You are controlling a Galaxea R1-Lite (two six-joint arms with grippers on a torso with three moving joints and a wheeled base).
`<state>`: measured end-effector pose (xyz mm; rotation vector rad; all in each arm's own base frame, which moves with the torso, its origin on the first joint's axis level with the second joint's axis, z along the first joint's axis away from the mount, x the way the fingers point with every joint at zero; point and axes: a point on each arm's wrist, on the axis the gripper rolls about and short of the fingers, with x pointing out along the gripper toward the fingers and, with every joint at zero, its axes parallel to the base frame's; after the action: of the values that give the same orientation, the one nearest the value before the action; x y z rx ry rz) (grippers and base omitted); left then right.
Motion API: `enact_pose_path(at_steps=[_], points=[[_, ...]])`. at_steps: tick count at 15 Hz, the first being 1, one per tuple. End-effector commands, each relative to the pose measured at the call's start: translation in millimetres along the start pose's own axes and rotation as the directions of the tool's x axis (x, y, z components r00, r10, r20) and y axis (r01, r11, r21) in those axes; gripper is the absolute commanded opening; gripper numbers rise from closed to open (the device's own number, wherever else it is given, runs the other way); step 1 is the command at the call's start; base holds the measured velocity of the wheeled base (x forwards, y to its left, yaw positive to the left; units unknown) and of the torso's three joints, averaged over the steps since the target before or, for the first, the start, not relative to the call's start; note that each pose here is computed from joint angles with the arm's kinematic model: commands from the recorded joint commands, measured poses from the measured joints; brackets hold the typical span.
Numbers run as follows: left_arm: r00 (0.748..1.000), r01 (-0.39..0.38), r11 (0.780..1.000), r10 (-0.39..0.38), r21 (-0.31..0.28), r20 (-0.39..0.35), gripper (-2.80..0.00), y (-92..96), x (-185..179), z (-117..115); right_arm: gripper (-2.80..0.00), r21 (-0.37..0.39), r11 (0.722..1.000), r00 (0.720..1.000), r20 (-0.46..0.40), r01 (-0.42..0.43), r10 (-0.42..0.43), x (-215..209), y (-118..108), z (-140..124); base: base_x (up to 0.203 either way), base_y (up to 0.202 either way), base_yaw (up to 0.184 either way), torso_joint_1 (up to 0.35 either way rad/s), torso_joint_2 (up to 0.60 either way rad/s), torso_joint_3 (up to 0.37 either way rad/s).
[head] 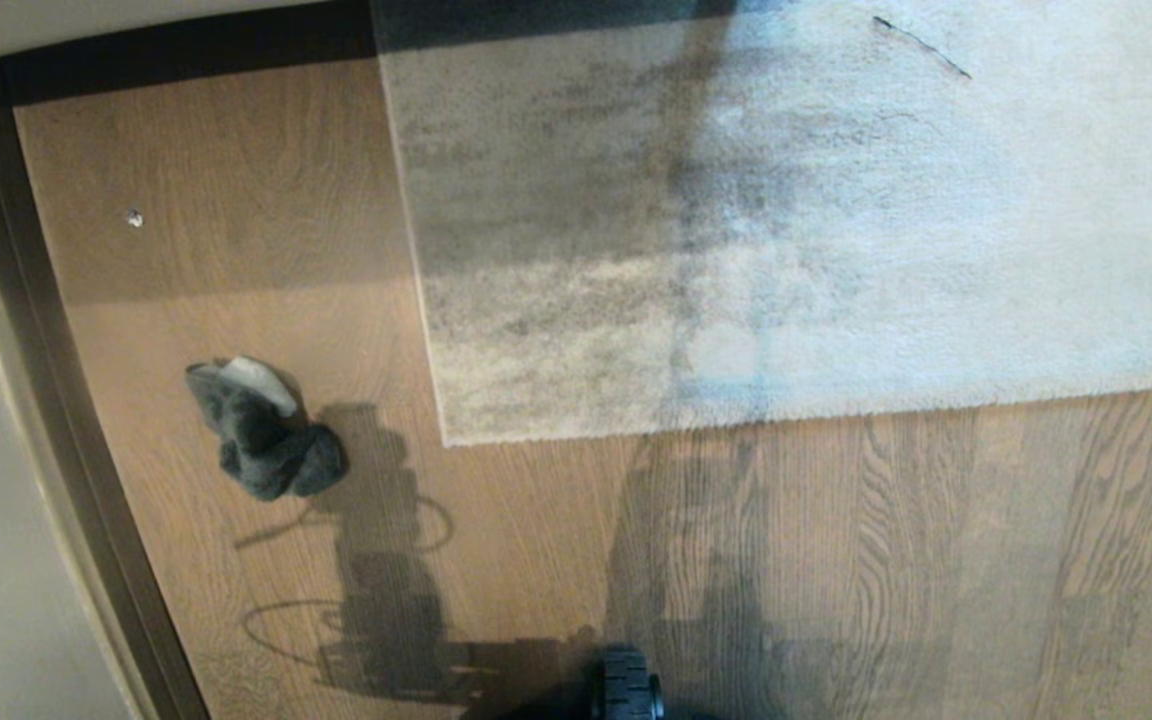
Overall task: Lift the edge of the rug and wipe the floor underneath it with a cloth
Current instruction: Pick up the rag
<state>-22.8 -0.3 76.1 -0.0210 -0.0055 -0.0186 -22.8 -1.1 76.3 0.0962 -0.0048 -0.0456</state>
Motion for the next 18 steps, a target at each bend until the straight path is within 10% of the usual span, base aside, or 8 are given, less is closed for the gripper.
enact_pose_path(at_steps=[1,18], points=[[1.000,-0.001,1.000,0.001,0.000,0.000,-2.80,0.0,0.0,0.0,-2.80,0.000,1.000,1.000,0.001,0.000,0.000,0.0,0.0,0.0,0.000,0.000,0.000,0.000,0.00,0.000],[1.000,-0.002,1.000,0.002,-0.008,0.000,-2.80,0.1,0.0,0.0,-2.80,0.000,1.000,1.000,0.001,0.000,0.000,0.0,0.0,0.0,0.000,0.000,0.000,0.000,0.00,0.000]])
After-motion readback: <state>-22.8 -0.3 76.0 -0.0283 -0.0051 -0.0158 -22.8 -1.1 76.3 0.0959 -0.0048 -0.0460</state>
